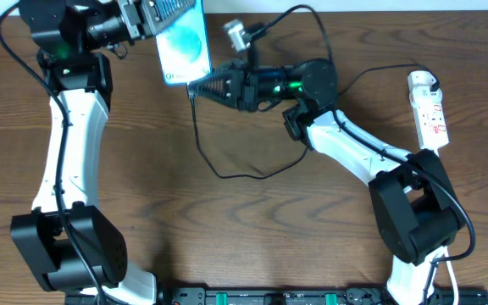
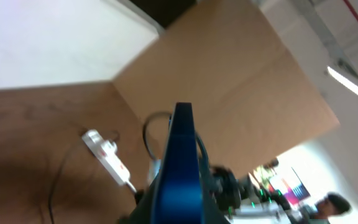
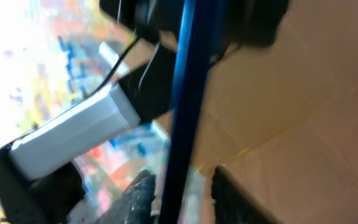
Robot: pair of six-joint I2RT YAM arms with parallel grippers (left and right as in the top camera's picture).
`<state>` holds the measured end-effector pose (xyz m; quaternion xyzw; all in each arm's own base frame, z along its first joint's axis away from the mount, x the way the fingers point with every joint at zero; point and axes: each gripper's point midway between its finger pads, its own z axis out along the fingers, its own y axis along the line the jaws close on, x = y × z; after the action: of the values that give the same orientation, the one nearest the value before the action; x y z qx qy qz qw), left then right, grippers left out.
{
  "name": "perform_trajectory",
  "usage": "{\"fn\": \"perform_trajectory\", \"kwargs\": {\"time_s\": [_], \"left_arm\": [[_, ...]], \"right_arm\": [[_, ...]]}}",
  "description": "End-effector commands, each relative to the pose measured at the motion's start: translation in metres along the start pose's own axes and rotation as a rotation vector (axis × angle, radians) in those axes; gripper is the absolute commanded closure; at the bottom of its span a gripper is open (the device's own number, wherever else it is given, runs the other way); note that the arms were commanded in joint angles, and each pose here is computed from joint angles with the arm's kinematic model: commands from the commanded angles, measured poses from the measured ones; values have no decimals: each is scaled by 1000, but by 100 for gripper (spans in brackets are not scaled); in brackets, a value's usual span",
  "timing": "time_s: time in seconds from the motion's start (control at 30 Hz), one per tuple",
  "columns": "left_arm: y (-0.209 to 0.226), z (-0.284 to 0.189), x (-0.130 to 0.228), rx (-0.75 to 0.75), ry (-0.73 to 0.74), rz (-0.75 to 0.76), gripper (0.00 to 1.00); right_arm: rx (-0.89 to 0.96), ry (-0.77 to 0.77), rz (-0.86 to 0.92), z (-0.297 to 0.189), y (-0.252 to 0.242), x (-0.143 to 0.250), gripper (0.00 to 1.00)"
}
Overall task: Plug charger to phone and switch on socket
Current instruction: 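Push the connector up into the phone port with the right gripper, then release the connector and move the right gripper toward the power strip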
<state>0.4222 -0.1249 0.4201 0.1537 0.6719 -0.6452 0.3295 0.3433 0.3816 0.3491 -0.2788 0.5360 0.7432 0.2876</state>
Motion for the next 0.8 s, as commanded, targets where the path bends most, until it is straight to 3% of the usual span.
{"fn": "perform_trajectory", "kwargs": {"time_s": [0.0,0.07,0.1,0.2,0.47,0.77], "left_arm": [[-10,1,7,25,56,32,93],[-8,-2,4,16,42,33,93],[-6,-7,1,6,28,33,93],[-3,-18,-4,-13,6,34,93],[5,-47,-15,-58,-46,2,92],[5,-47,-15,-60,-49,-12,93]], "right_arm": [[15,-88,-36,-3,5,-25,50],[12,-77,-37,-3,6,-23,42],[9,-67,-38,-3,6,-21,24],[0,-53,-51,-4,8,-20,1],[9,-26,-54,-10,5,-18,1],[231,72,177,-32,-66,14,1]]}}
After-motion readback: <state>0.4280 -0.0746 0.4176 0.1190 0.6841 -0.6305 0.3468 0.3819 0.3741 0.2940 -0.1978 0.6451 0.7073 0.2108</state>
